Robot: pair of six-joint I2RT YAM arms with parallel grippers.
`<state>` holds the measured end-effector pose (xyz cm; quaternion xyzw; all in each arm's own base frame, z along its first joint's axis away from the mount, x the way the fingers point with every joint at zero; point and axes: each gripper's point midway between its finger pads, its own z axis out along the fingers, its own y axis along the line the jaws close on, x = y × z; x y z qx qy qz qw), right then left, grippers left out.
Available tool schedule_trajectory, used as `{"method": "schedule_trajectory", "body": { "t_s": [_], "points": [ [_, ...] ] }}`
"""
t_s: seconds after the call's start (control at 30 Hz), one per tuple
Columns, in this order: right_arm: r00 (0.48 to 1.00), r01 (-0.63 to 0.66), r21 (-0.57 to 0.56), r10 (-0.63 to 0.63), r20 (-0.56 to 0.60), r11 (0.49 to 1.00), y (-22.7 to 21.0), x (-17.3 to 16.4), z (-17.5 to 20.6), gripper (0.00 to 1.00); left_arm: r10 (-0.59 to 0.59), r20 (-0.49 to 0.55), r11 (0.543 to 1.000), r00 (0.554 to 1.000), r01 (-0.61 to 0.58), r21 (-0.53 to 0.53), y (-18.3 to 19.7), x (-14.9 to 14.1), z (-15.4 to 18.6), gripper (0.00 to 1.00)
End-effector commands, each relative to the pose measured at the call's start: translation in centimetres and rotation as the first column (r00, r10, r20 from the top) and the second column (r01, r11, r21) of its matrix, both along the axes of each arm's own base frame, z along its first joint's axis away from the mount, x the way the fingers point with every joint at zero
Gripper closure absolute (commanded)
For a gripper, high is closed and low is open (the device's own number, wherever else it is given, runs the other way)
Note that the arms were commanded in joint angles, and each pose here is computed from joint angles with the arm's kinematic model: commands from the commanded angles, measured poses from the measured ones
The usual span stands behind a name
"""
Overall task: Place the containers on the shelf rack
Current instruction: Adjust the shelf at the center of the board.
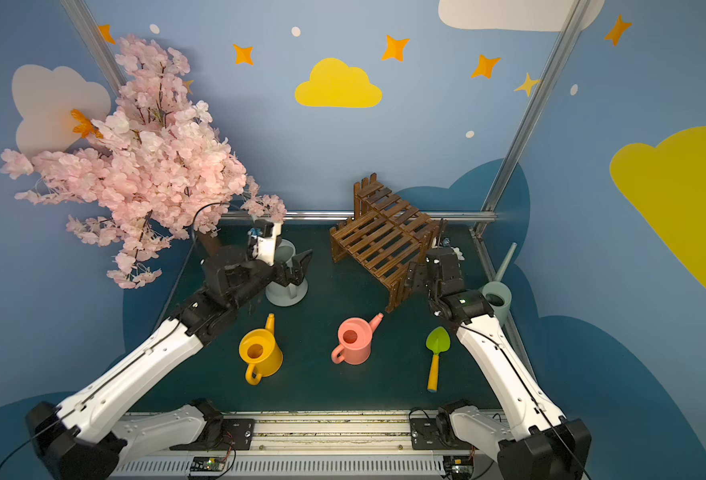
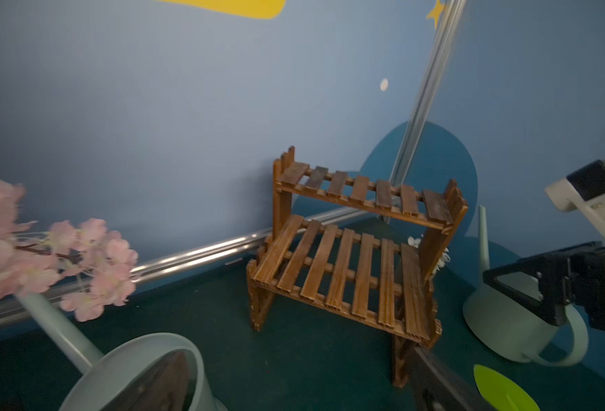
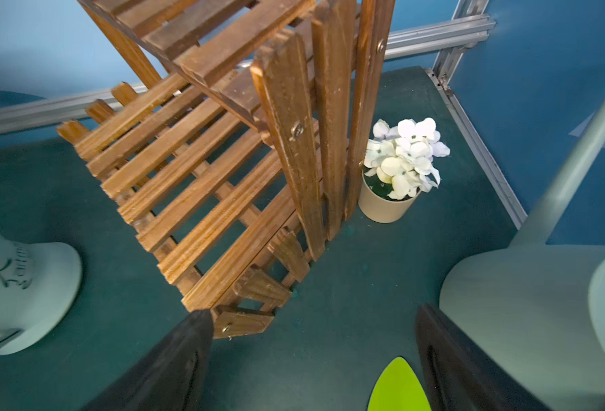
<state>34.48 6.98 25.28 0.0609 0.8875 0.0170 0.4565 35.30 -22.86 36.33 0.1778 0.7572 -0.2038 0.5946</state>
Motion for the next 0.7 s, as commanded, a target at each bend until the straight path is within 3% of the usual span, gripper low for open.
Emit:
{"method": "schedule_trajectory", "body": {
  "t_s": [0.0, 0.23, 0.4, 0.67],
  "points": [
    [0.997, 0.066, -0.068, -0.068, -0.027, 0.996, -1.0, 0.9, -0.3, 0.10, -0.084, -0.226, 0.986, 0.970, 0.113, 0.120, -2.4, 0.7, -4.2, 0.00],
    [0.992, 0.125, -0.086, -0.126, -0.017, 0.988, -0.7, 4.3, -0.5, 0.10, -0.184, -0.478, 0.957, 0.859, 0.268, 0.114, -6.9, 6.6, -7.8, 0.00],
    [0.980, 0.198, -0.113, -0.201, -0.016, 0.974, -1.3, 5.8, -1.2, 0.22, -0.158, -0.519, 0.961, 0.840, 0.251, 0.113, -7.5, 12.1, -9.0, 0.02],
    [0.980, 0.187, -0.115, -0.193, -0.050, 0.976, -0.7, 6.8, -2.7, 0.33, -0.092, -0.528, 0.980, 0.844, 0.172, 0.104, -6.3, 19.9, -13.8, 0.21]
  ]
}}
